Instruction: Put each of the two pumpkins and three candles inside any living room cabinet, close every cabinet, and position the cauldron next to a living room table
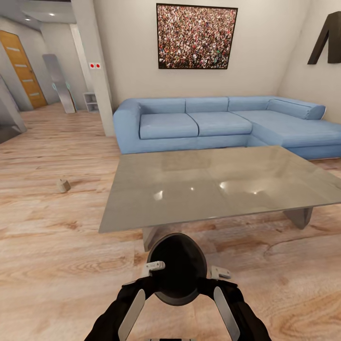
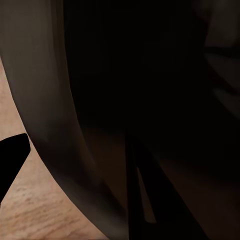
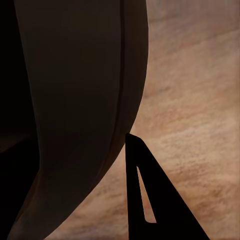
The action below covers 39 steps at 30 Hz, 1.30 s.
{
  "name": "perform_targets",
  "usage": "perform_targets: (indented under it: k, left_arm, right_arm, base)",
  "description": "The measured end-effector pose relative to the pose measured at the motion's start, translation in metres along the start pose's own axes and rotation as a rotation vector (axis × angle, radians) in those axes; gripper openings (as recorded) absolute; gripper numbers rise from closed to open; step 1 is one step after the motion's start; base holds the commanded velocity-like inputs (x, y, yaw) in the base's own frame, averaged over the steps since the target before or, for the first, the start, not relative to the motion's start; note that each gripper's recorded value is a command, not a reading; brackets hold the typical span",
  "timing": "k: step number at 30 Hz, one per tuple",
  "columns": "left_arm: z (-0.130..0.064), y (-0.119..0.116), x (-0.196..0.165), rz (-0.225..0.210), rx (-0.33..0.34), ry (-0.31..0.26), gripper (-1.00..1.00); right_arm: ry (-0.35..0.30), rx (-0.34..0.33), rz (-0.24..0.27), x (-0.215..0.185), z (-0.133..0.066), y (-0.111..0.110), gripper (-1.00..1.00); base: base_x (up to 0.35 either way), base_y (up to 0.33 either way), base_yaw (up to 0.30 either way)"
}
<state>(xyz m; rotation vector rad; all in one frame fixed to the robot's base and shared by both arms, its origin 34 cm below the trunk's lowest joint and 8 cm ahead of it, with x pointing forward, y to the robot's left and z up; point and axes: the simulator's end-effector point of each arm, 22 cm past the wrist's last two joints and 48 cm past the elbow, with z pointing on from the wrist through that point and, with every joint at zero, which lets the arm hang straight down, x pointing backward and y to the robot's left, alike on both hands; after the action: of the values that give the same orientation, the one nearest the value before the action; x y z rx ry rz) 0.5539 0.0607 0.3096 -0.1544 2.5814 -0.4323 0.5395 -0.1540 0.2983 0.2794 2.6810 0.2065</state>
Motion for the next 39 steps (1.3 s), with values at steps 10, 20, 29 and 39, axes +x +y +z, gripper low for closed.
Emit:
perform_targets:
  k: [10,20,29,39]
  left_arm:
    - [0.0,0.0,0.0,-0.001,0.0,0.0,-1.0]
    - [0.011,0.006,0.016,-0.011,-0.007,0.035,-1.0]
    - [0.022,0.013,0.032,-0.022,-0.014,0.071,-1.0]
    - [0.028,0.017,0.042,-0.028,-0.019,0.093,-1.0]
  right_arm:
    - [0.001,0.001,-0.001,0.0,0.0,0.0,-1.0]
    - [0.037,0.009,0.003,0.015,0.012,-0.005,-1.0]
    - [0.073,0.018,0.007,0.03,0.024,-0.01,-1.0]
    - [0.096,0.023,0.009,0.039,0.032,-0.013,-1.0]
  base:
    - [0.01,0.0,0.0]
    - [0.0,0.0,0.0]
    - [0.0,0.0,0.0]
    - [0.0,0.0,0.0]
